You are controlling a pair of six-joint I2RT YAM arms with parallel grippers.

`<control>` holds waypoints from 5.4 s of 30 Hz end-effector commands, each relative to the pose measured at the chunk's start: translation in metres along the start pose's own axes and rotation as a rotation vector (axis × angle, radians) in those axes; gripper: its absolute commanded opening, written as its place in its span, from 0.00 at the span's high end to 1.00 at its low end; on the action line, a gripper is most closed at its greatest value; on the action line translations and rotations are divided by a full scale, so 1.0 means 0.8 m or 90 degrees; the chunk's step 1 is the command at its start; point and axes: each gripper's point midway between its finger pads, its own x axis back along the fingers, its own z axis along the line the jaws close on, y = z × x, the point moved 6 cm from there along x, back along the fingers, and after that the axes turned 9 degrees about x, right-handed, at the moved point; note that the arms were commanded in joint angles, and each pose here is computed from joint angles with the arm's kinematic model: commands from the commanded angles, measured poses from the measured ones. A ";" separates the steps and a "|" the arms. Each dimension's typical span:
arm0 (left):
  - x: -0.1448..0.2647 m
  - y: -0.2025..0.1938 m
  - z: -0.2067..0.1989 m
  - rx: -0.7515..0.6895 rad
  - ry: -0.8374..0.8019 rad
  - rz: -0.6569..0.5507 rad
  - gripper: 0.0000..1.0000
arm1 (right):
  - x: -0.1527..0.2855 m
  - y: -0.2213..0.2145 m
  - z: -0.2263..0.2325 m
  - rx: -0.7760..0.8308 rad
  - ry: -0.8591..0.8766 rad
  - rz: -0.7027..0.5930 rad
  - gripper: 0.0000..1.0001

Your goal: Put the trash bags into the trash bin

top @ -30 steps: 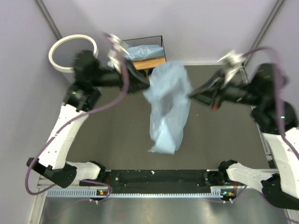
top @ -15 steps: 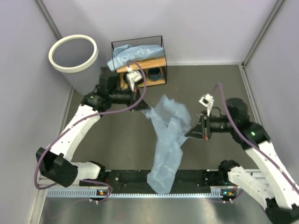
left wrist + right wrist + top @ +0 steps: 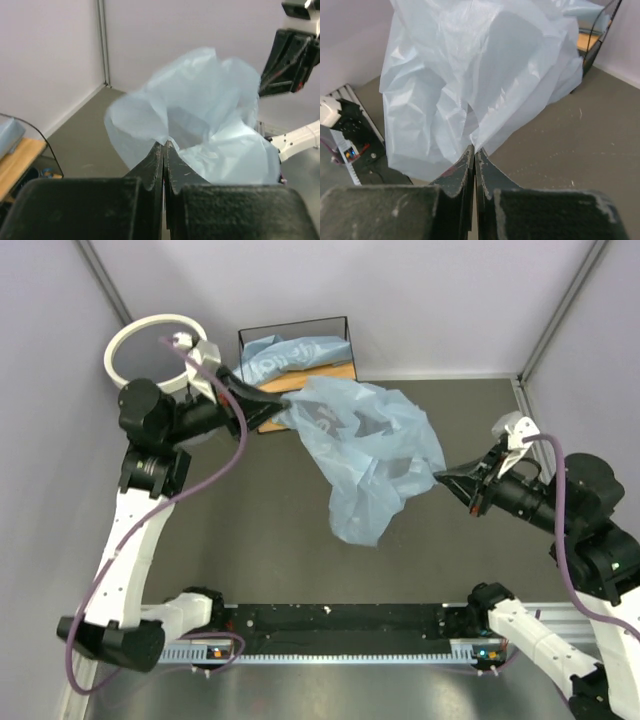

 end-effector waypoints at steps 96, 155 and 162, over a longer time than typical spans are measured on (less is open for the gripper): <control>-0.055 -0.148 -0.097 0.311 -0.435 0.351 1.00 | -0.098 -0.083 0.051 0.030 0.274 0.066 0.04; 0.048 -0.040 0.056 -0.031 0.231 0.189 0.09 | 0.037 0.036 -0.282 -0.223 -0.315 -0.210 1.00; 0.061 -0.113 0.049 0.050 0.169 0.259 0.16 | 0.033 -0.172 -0.199 -0.318 -0.284 0.086 1.00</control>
